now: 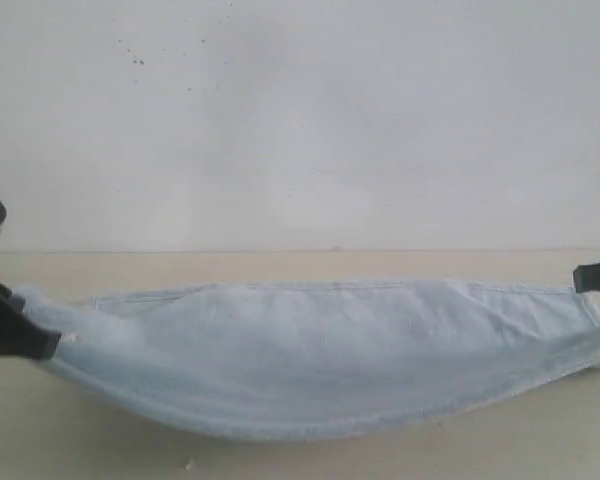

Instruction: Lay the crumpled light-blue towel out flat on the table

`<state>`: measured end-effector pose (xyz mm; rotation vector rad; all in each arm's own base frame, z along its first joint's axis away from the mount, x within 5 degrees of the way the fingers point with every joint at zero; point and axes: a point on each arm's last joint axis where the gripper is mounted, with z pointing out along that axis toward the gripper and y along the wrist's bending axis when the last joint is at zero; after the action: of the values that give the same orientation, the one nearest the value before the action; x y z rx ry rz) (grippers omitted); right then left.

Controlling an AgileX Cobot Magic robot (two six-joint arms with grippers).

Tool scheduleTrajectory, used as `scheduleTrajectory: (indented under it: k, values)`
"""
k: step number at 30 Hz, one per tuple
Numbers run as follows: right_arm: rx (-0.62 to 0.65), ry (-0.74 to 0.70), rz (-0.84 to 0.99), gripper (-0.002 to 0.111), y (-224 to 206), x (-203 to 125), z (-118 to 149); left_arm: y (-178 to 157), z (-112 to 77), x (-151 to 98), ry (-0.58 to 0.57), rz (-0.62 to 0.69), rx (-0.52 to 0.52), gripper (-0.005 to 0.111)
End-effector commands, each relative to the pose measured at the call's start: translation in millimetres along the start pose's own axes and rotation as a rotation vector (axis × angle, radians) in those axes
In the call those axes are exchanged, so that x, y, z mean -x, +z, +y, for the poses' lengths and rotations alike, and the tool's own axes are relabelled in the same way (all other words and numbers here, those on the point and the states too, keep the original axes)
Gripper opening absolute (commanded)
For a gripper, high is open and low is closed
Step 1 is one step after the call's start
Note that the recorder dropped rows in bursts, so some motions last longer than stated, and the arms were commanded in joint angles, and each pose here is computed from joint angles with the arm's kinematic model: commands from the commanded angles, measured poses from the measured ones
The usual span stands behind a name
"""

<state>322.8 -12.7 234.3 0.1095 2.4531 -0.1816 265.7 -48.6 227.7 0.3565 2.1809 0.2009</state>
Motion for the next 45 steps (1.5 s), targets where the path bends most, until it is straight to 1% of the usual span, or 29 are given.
scheduleTrajectory:
  k: [1,7,10,13,14,16,19,20,22,23,25,26,28,29,30,31,32,34,35,36,37,38,39,40,41,42,43,45]
  values:
    - [-0.013,-0.020,0.061,0.000,5.3,-18.4,-2.7,0.6,-4.7,-24.3,0.008,0.065,-0.022,0.004]
    - [-0.037,-0.052,0.186,0.000,10.8,-46.9,-4.6,0.3,-8.7,-46.4,0.025,0.128,-0.034,0.004]
    - [-0.043,-0.054,0.224,0.000,11.8,-55.2,-5.2,-0.3,-10.5,-57.0,0.032,0.159,-0.040,0.004]
    - [-0.048,-0.040,0.255,0.000,11.5,-59.1,-5.5,-0.7,-11.6,-61.9,0.035,0.172,-0.045,0.005]
    - [-0.050,-0.036,0.265,0.000,11.2,-60.0,-5.7,-0.8,-12.2,-62.6,0.035,0.173,-0.051,0.009]
    - [-0.060,-0.041,0.290,0.000,10.6,-62.2,-6.7,-0.9,-13.9,-63.5,0.034,0.171,-0.068,0.019]
    - [-0.062,-0.052,0.329,0.000,9.5,-65.5,-7.1,-1.0,-14.7,-64.6,0.017,0.173,-0.073,0.041]
    - [-0.057,-0.058,0.341,0.000,9.1,-66.6,-6.7,-1.0,-14.5,-64.7,-0.005,0.174,-0.069,0.052]
    - [-0.041,-0.070,0.364,0.001,8.5,-68.6,-5.5,-1.0,-13.0,-65.2,-0.025,0.181,-0.050,0.065]
    - [-0.028,-0.082,0.378,0.004,8.1,-69.8,-4.6,-1.0,-12.0,-65.5,-0.028,0.184,-0.039,0.070]
    - [-0.009,-0.095,0.406,0.016,7.1,-72.1,-3.2,-1.1,-10.2,-66.1,-0.026,0.190,-0.019,0.075]
    - [-0.011,-0.106,0.432,0.034,6.1,-74.3,-3.8,-2.5,-7.2,-65.9,-0.025,0.192,0.010,0.076]
    - [-0.022,-0.119,0.447,0.048,5.5,-75.5,-5.0,-5.3,-3.7,-64.7,-0.026,0.187,0.040,0.076]
    - [-0.027,-0.128,0.448,0.053,5.5,-75.4,-5.7,-6.7,-2.2,-63.4,-0.027,0.181,0.051,0.076]
    - [-0.030,-0.128,0.453,0.056,5.3,-75.9,-6.0,-8.5,-0.8,-62.3,-0.029,0.175,0.061,0.076]
    - [-0.043,-0.139,0.463,0.056,4.1,-74.4,-7.4,-11.3,1.0,-59.6,-0.025,0.160,0.070,0.076]
    - [-0.068,-0.160,0.476,0.056,1.4,-69.2,-10.2,-11.7,1.4,-57.5,0.009,0.147,0.069,0.075]
    - [-0.099,-0.173,0.476,0.056,-3.9,-56.2,-13.7,-11.3,-1.3,-55.6,0.038,0.128,0.037,0.073]
    - [-0.108,-0.165,0.452,0.056,-8.2,-42.8,-14.6,-11.1,-6.3,-53.9,0.052,0.108,-0.018,0.068]
    - [-0.110,-0.151,0.408,0.056,-13.3,-26.4,-14.8,-11.3,-14.7,-51.1,0.094,0.072,-0.112,0.055]
    - [-0.106,-0.141,0.376,0.056,-15.9,-17.6,-14.5,-11.8,-19.0,-50.0,0.117,0.056,-0.159,0.047]
    - [-0.094,-0.129,0.297,0.056,-18.6,-2.7,-13.4,-12.6,-23.7,-48.9,0.185,0.034,-0.213,0.024]
    - [-0.083,-0.124,0.248,0.052,-18.2,2.8,-12.2,-11.9,-24.1,-49.3,0.217,0.033,-0.216,0.006]
    - [-0.067,-0.120,0.189,0.040,-16.1,8.2,-10.3,-9.2,-21.5,-46.5,0.248,0.032,-0.188,0.004]
    - [-0.058,-0.096,0.160,0.025,-12.2,10.5,-8.8,-5.0,-18.2,-43.3,0.228,0.042,-0.150,0.004]
    - [-0.050,-0.068,0.148,0.001,-2.8,10.9,-7.0,3.2,-14.3,-38.5,0.186,0.059,-0.098,0.004]
    - [-0.039,-0.056,0.138,0.002,8.2,10.8,-4.2,12.9,-12.6,-34.5,0.169,0.077,-0.068,0.004]
    - [0.004,-0.039,0.128,0.003,32.6,14.1,3.8,38.0,-13.7,-24.2,0.143,0.102,-0.068,0.004]
